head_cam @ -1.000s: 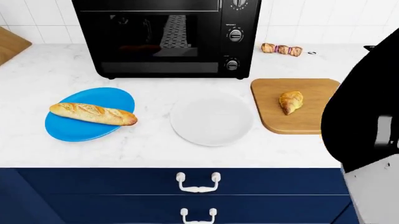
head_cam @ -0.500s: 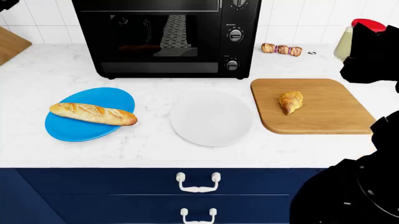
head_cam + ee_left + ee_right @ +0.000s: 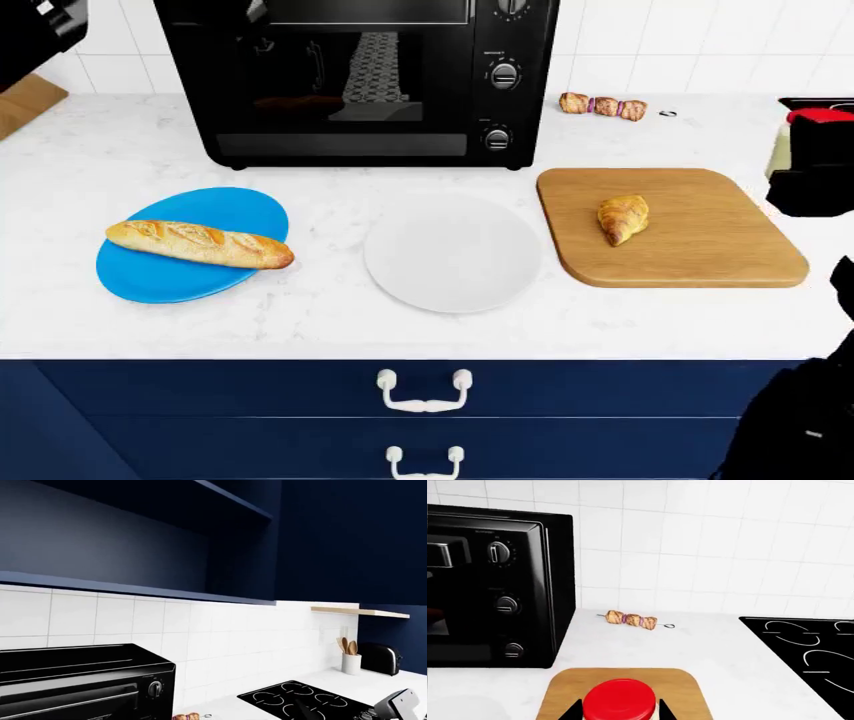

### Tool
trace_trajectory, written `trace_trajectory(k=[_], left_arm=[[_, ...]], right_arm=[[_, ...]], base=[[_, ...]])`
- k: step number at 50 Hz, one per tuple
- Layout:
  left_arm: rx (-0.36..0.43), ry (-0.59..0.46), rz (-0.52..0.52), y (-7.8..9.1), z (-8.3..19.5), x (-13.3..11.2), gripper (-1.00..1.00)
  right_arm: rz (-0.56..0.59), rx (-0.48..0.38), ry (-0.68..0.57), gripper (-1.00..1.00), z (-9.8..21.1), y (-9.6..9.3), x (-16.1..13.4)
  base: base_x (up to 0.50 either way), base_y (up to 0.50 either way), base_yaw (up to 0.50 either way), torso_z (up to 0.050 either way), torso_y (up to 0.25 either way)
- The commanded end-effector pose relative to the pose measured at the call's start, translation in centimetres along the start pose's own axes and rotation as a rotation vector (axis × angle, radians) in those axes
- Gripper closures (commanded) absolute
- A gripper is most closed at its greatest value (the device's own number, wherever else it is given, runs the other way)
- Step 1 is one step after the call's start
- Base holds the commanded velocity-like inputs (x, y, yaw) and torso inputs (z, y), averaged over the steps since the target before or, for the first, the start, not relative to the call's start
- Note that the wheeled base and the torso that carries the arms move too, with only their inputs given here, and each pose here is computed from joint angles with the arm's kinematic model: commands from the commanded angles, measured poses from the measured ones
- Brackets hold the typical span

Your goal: From the different types of pastries on the counter, select a croissant and place it on the cutting board. Then retrieve a jar of jam from the cabinet and place it alongside the croissant on the cutting board.

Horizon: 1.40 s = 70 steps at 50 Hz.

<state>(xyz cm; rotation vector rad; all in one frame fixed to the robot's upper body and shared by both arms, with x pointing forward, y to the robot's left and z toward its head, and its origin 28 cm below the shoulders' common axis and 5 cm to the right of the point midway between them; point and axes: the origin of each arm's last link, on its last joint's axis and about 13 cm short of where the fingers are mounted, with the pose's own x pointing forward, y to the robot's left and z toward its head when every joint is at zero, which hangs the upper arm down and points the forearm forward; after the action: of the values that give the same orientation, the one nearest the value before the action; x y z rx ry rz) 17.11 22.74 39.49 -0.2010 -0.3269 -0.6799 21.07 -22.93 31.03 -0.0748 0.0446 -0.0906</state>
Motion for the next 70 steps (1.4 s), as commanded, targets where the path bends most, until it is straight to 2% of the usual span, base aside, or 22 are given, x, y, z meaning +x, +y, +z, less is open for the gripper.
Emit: trace_trajectory(k=[1,10,22,32,38,44,50,60,70], left_arm=[[-0.001,-0.001,-0.001,0.1,-0.1,0.0,-1.0],[-0.001,-0.002,-0.001,0.0,0.1,-0.3,-1.0],[0.0,0.001,-0.005,-0.3,0.2,-0.3,-1.0],[0.0,0.004,-0.008,-0.2,-0.1,-0.1,-1.0],[0.002,0.005,-0.011,-0.1,-0.2,-0.1,-1.0],[0.006,0.004,-0.011,-0.1,-0.1,-0.2,-1.0],[0.007,0.003,-0.013,-0.2,0.0,-0.2,-1.0],[0.009,0.001,-0.015,-0.1,0.0,-0.2,-1.0],[0.01,0.001,-0.015,0.0,-0.1,-0.1,-1.0]], right_arm=[[0.008,-0.112,0.086,1.0,1.7,-0.3,1.2],[0.031,-0.145,0.132,1.0,2.1,0.1,4.2],[0.006,-0.153,0.169,1.0,3.0,-0.4,8.4],[0.01,-0.157,0.192,1.0,3.0,-0.1,10.7],[0.02,-0.117,0.171,1.0,2.8,0.2,11.5],[0.026,-0.061,0.083,1.0,2.9,0.3,11.9],[0.032,-0.057,0.013,1.0,2.5,0.2,12.0],[0.069,-0.063,0.058,1.0,1.1,0.5,12.1],[0.074,-0.094,0.138,1.0,-1.6,0.7,12.9]], base=[[0.0,0.0,0.0,0.0,0.0],[0.0,0.0,0.0,0.001,0.001],[0.0,0.0,0.0,0.0,0.001],[0.0,0.0,0.0,0.0,0.001],[0.0,0.0,0.0,0.0,0.0],[0.0,0.0,0.0,0.0,0.002],[0.0,0.0,0.0,0.0,0.002],[0.0,0.0,0.0,0.0,0.001],[0.0,0.0,0.0,0.001,0.0]])
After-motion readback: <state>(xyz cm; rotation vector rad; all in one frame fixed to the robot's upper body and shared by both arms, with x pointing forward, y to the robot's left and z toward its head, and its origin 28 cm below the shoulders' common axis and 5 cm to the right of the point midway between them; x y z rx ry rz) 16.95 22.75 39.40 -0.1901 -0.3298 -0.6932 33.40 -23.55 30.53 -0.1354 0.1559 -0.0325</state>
